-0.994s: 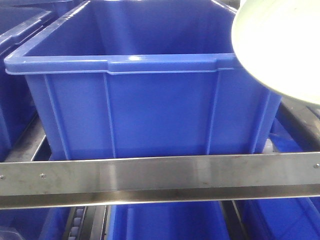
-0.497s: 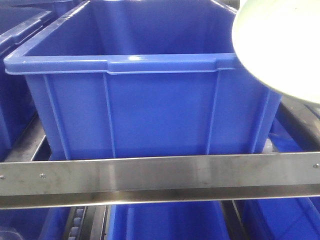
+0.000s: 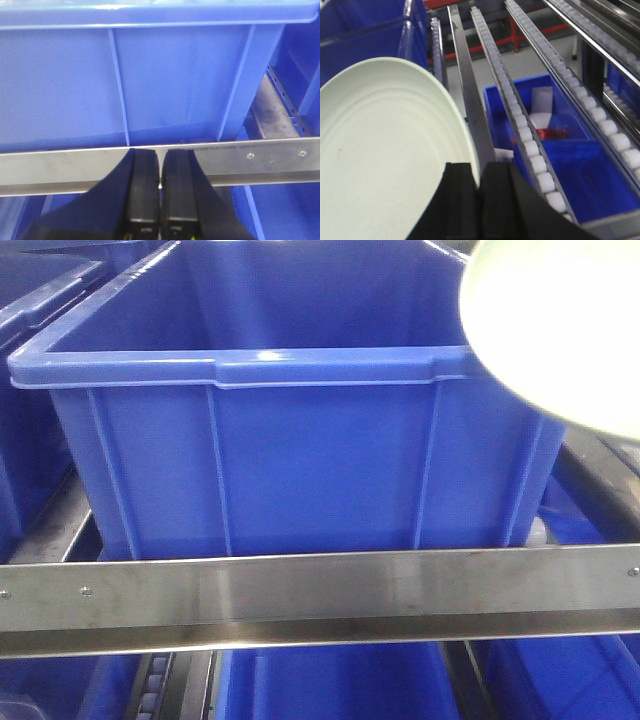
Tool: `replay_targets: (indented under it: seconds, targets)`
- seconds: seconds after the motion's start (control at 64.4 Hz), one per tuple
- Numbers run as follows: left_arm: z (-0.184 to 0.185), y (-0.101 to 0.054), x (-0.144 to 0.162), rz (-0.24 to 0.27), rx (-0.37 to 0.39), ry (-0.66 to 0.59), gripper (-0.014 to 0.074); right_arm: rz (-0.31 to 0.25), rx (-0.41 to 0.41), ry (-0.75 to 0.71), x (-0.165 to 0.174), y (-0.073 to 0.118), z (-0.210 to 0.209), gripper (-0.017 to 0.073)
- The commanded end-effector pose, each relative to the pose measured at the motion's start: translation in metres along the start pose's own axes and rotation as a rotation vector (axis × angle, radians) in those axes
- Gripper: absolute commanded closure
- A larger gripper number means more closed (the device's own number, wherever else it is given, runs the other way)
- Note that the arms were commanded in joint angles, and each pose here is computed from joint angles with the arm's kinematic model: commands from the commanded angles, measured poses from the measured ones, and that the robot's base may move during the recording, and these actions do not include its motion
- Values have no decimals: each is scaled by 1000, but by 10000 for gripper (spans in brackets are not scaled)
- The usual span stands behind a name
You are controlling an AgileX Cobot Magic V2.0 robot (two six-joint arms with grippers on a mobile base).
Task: Place green plate on second shelf with right arm
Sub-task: 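Approach the rack of blue bins, holding the plate above the shelf, then lower the plate into the blue bin and open the right gripper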
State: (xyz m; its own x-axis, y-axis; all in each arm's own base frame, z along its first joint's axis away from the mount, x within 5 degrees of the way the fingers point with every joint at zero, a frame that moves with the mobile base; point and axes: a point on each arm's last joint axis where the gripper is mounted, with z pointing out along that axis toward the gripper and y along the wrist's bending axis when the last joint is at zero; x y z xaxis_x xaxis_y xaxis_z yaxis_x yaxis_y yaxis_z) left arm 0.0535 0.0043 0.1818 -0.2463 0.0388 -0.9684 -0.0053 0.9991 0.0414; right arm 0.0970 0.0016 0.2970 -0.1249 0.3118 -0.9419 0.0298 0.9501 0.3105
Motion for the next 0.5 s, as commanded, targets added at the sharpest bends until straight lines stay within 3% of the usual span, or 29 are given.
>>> replay_targets:
  seconds: [0.0, 0.311, 0.481]
  targets:
    - [3, -2, 7, 3, 22, -38, 469, -11, -120, -138, -24, 15, 0, 503]
    - [3, -2, 7, 3, 22, -38, 469, -15, -171, -112, -63, 40, 55, 503]
    - [3, -2, 7, 3, 22, -38, 469, -20, -272, -71, -85, 75, 107, 503]
